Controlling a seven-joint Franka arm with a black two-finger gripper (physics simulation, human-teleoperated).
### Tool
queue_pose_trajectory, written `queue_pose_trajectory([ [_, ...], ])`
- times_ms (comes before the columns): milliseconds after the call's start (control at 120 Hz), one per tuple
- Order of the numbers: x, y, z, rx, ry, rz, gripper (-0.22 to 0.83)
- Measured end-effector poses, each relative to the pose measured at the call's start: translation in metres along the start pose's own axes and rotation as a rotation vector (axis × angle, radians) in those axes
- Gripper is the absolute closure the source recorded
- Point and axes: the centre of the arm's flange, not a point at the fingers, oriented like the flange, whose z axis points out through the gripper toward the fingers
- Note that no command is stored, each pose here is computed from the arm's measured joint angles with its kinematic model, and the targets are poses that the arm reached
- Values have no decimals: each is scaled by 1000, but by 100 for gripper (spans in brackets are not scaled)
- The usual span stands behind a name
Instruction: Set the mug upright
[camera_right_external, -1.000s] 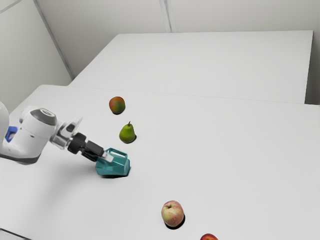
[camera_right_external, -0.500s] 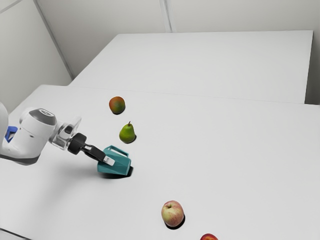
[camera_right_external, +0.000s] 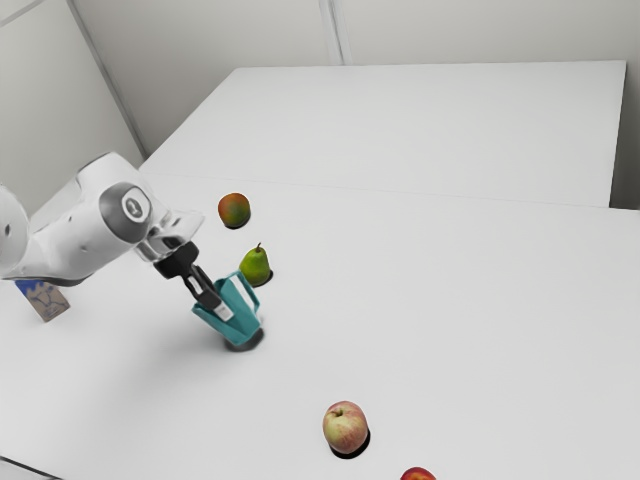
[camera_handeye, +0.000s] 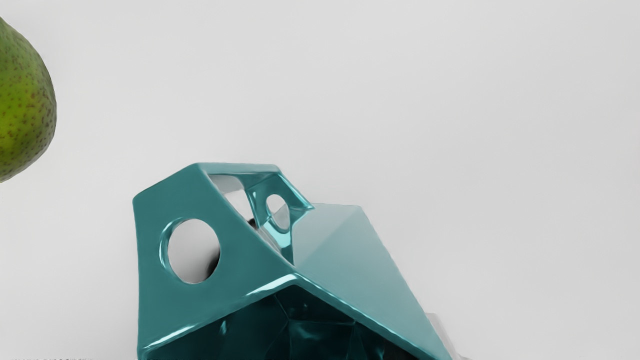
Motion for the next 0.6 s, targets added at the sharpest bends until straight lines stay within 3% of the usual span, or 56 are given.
queue_pose_trajectory([
  [117,10,4,-8,137,-105,39,78],
  [308,18,3,-7,258,-183,33,78],
  [600,24,4,3,333,-188,-39,79],
])
